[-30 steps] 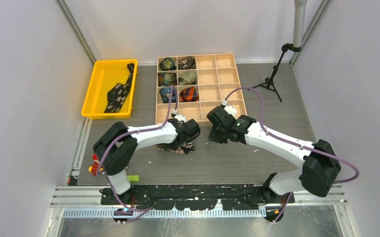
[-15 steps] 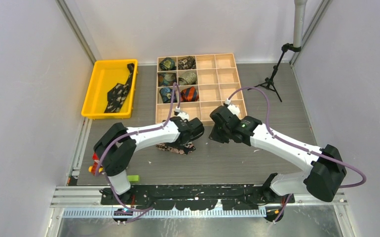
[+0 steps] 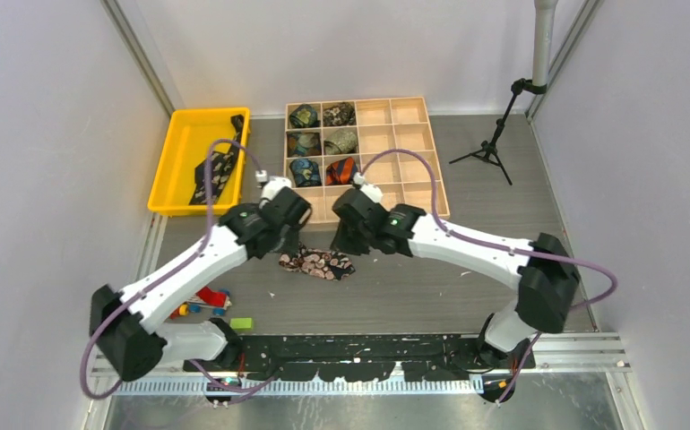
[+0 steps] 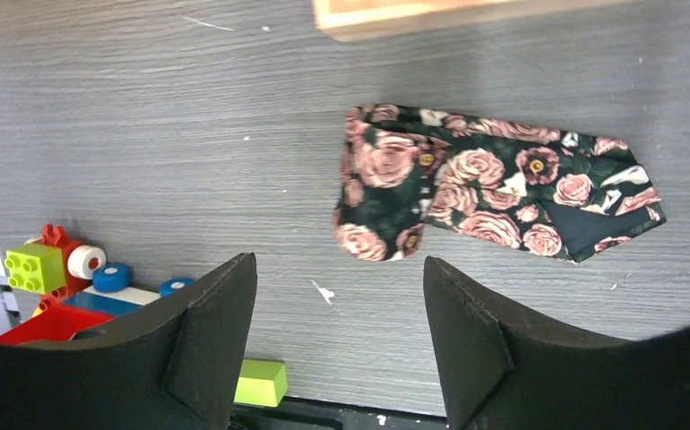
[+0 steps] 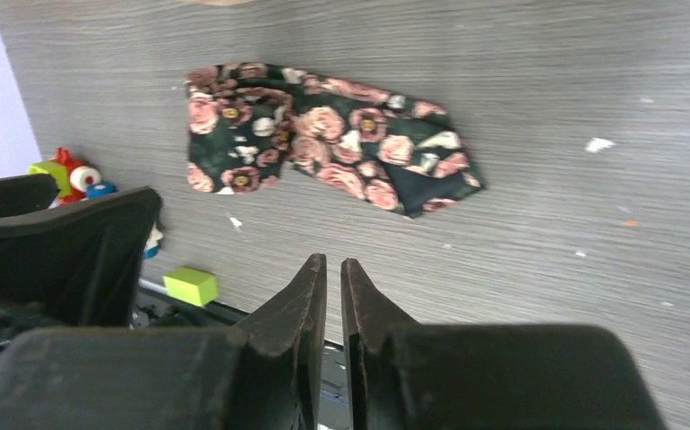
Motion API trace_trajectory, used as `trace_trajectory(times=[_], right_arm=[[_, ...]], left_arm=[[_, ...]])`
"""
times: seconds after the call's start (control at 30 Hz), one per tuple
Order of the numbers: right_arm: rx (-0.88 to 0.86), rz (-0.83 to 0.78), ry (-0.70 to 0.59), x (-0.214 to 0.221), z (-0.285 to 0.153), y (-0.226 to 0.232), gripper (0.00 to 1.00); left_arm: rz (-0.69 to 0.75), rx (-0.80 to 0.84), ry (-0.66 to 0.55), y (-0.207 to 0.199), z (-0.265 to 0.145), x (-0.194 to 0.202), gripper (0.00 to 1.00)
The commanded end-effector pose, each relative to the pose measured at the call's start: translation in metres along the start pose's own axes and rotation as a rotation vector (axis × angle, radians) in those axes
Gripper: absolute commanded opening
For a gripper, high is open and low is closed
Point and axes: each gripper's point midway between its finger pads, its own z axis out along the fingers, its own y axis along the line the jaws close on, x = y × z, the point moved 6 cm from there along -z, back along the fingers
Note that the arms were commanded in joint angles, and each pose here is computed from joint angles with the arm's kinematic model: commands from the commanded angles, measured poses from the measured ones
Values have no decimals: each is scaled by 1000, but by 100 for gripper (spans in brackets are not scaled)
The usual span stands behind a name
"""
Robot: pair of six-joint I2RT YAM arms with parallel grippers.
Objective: Roll the ties
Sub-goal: Roll the tie at the center of the board.
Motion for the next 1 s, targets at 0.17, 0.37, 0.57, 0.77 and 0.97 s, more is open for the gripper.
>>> trace_trajectory(times=[0.17,0.37,0.57,0.77,0.97], right_arm=[[-150,-48,55,-20,52,111,18],[-65,-59,92,0,102,97,19],[-88,-66,150,18,128,87,18],[-85,-63,100,3,106,77,17],[-101,-75,79,0,90,73,17]], left_arm=[[-134,-7,-51,72,-20,-2,69],[-275,207,91,62,31,-5,65],[-300,194,227,51,73,-11,61],[-318,196,257,46,88,-1,58],[-330,190,255,46,89,4,58]])
